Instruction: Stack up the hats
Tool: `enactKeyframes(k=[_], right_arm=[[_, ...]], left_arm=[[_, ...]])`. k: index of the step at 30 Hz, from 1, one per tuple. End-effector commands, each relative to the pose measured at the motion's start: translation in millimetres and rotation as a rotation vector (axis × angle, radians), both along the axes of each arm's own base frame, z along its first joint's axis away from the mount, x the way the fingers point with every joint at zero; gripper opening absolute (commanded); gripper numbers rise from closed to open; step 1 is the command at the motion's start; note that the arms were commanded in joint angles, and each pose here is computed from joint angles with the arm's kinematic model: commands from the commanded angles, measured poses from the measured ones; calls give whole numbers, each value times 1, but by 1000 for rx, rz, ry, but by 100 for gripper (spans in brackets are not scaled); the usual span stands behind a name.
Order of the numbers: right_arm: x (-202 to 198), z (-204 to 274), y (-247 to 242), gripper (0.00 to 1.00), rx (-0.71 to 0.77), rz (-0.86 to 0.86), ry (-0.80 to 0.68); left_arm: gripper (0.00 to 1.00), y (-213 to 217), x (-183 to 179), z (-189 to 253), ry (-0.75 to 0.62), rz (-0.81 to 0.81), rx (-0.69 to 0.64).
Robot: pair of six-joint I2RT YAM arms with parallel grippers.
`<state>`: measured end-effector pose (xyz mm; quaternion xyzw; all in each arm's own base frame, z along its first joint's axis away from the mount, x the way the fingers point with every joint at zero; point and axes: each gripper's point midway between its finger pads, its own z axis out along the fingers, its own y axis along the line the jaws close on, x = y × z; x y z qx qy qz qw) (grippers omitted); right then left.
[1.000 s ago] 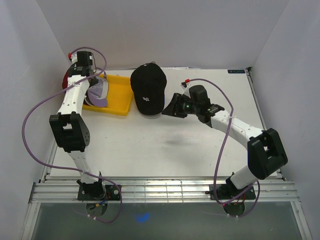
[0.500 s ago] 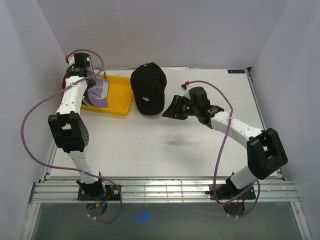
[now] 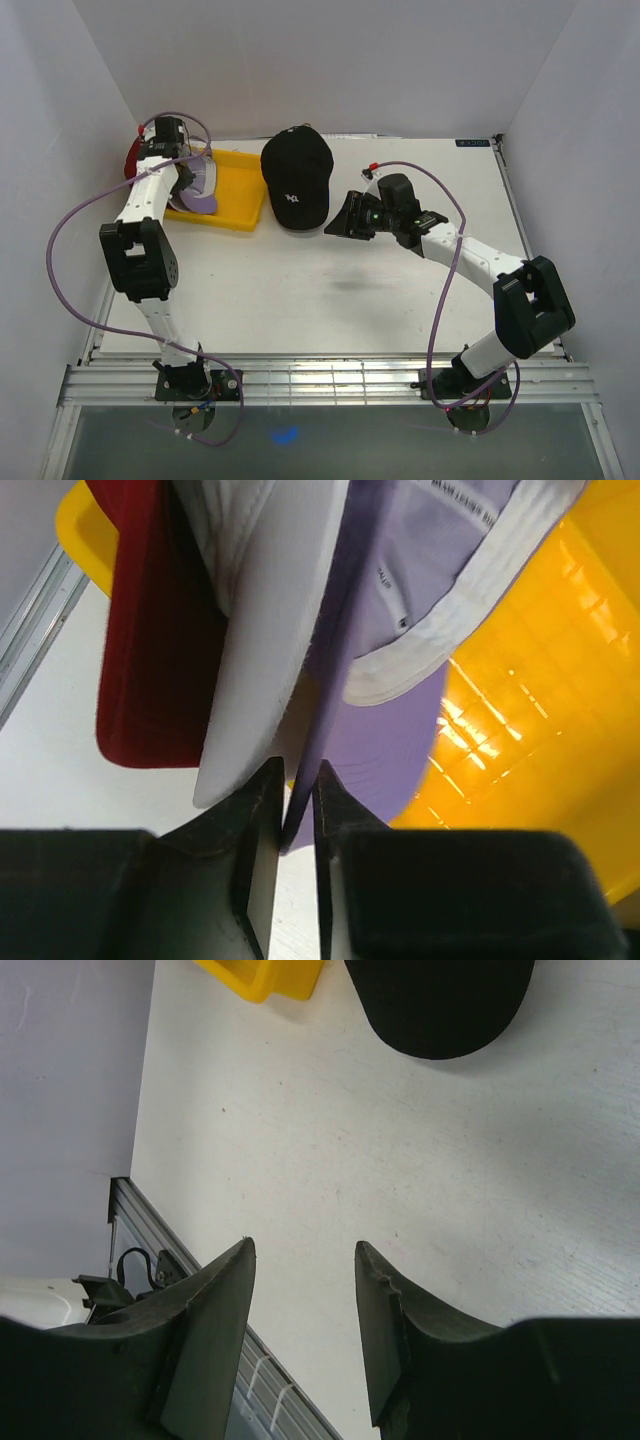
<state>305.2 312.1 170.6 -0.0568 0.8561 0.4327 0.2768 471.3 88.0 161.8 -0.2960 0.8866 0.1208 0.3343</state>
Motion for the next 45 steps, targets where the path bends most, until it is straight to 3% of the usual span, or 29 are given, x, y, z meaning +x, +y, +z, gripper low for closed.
enactKeyframes(k=[1, 4, 5, 13, 23, 45], right_arm=[[5, 8, 2, 50, 13, 11, -53], [5, 6, 1, 50, 9, 10, -49], [5, 7, 2, 49, 9, 13, -52], [9, 14, 2, 48, 3, 13, -66], [11, 26, 0, 48, -21, 17, -101], [12, 45, 18, 48, -25, 64, -139]], left_arm=[[25, 1, 0, -2, -11, 4, -22], [2, -5, 3, 8, -46, -19, -34], [0, -5, 5, 12, -61, -28, -39], [0, -27, 21, 80, -228, -149, -83], [0, -42, 14, 114, -256, -253, -81], [0, -96, -54, 119, -141, -393, -87]])
